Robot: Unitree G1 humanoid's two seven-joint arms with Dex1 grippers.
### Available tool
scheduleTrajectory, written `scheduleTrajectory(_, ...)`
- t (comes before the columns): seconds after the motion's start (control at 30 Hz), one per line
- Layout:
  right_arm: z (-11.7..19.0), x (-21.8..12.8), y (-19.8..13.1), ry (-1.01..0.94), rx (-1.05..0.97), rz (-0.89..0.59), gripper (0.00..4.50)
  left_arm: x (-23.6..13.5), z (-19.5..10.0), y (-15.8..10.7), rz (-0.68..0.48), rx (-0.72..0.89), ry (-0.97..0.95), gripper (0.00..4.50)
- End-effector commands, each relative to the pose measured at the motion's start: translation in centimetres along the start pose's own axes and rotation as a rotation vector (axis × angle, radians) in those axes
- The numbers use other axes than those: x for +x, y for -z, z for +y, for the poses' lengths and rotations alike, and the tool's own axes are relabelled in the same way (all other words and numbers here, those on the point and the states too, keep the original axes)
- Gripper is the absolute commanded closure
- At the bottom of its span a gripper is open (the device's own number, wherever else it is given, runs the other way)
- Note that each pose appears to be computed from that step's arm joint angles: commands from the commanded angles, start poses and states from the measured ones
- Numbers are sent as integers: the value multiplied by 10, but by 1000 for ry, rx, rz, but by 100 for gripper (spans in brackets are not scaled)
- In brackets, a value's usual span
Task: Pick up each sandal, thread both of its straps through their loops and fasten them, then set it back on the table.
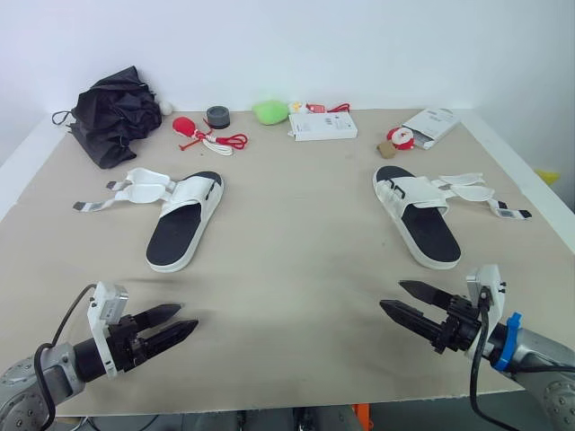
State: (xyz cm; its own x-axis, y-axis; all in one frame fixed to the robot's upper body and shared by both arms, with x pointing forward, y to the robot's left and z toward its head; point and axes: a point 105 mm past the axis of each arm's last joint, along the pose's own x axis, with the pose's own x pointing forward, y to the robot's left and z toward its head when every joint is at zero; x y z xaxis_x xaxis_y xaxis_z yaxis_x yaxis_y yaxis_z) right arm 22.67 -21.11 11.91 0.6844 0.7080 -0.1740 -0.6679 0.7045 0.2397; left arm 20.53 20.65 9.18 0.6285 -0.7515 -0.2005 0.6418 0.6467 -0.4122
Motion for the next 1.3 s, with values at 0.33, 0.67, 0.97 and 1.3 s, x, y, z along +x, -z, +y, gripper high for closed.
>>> scheduleTrajectory(0.33,4,1,-13,5,-36,-22,0,28,-45,-49,-92,84,378,77)
scheduleTrajectory(0.67,-51,37,-61,268,-147,-128,0,83,-87,-116,-223,405,665,77)
scheduleTrajectory(0.97,-109,54,-70,435,-161,-115,0,129,-59,-118,-200,532,536,77)
scheduleTrajectory(1.3,-135,67,-86,461,-190,-124,0,156,-51,-114,-172,576,457,77)
